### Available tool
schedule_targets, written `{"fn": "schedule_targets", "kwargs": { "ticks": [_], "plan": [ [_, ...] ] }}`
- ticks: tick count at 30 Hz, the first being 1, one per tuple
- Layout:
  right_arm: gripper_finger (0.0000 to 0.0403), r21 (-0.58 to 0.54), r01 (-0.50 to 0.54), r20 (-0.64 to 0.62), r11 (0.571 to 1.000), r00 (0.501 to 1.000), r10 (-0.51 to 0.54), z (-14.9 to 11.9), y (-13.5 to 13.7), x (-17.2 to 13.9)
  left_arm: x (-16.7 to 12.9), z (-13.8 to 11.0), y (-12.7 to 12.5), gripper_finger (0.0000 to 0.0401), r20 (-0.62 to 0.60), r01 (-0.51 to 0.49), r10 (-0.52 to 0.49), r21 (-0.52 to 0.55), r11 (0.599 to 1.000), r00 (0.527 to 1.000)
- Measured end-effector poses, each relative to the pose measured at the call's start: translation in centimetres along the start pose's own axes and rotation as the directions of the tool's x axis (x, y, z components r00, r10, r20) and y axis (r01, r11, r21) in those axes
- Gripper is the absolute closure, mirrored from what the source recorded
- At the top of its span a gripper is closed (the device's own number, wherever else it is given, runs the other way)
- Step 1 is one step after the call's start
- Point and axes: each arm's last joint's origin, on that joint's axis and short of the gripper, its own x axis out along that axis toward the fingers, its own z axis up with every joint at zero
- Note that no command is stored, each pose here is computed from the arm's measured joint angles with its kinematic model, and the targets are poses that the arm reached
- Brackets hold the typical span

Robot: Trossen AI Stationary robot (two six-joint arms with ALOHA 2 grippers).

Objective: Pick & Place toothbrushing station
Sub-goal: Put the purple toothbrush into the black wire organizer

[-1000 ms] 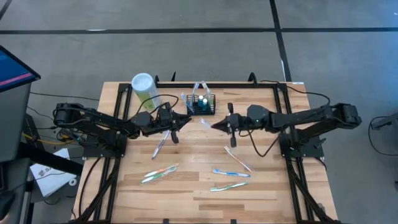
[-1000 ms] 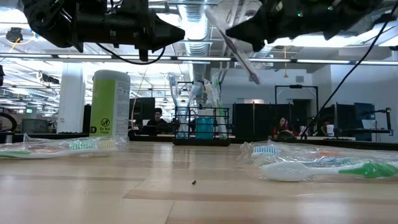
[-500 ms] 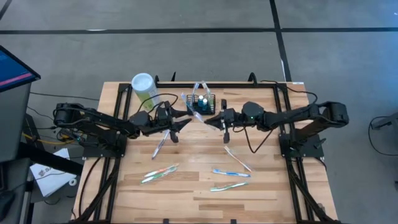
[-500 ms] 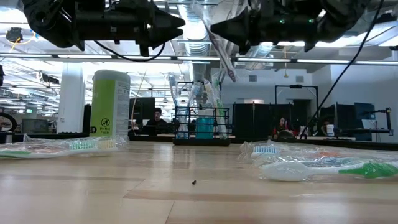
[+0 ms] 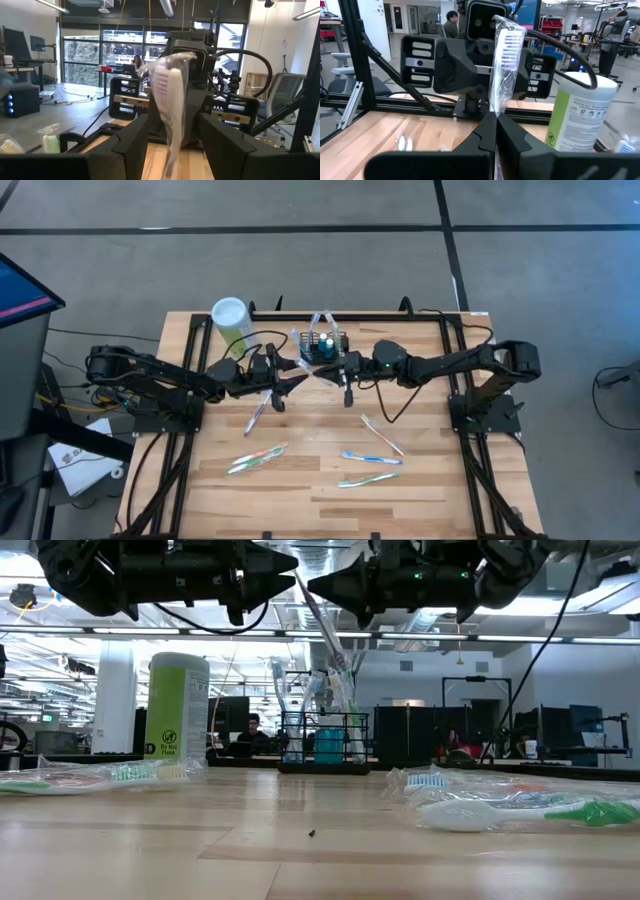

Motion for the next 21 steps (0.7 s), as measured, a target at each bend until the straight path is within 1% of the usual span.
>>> {"fn": "schedule_targets", "kwargs": {
  "ticks": [5,8,12,15,17,21],
  "plan": [
    [0.0403,-0.001,-0.002,0.006,1.0,1.0,0.002,0.06,-0.13,0.75,0.0,0.02,0.0,0.024,0.002,0.0,0.0,0.0,1.0,1.0],
    [0.0403,0.002,-0.011,-0.008,1.0,1.0,0.011,-0.24,-0.15,1.1,0.0,0.02,0.0,0.0257,0.002,0.0,0.0,0.0,1.0,1.0],
    [0.0403,0.001,-0.006,-0.004,1.0,1.0,0.006,-0.16,-0.37,1.1,0.0,0.01,0.0,0.0302,0.001,0.0,0.0,0.0,1.0,1.0],
    [0.0403,0.006,-0.003,-0.005,1.0,1.0,0.003,-0.17,-0.49,1.08,0.0,0.0,0.0,0.0354,0.0,0.0,0.0,0.001,1.0,1.0],
    [0.0403,0.005,0.0,-0.002,1.0,1.0,0.0,-0.15,-0.59,1.06,0.0,-0.01,0.0,0.0385,-0.002,0.0,0.0,0.022,1.0,1.0],
    [0.0403,0.006,0.005,-0.003,1.0,1.0,-0.005,-0.17,-0.79,1.02,0.0,-0.03,0.0,0.0387,-0.003,-0.001,0.001,0.024,1.0,1.0]
  ]
}}
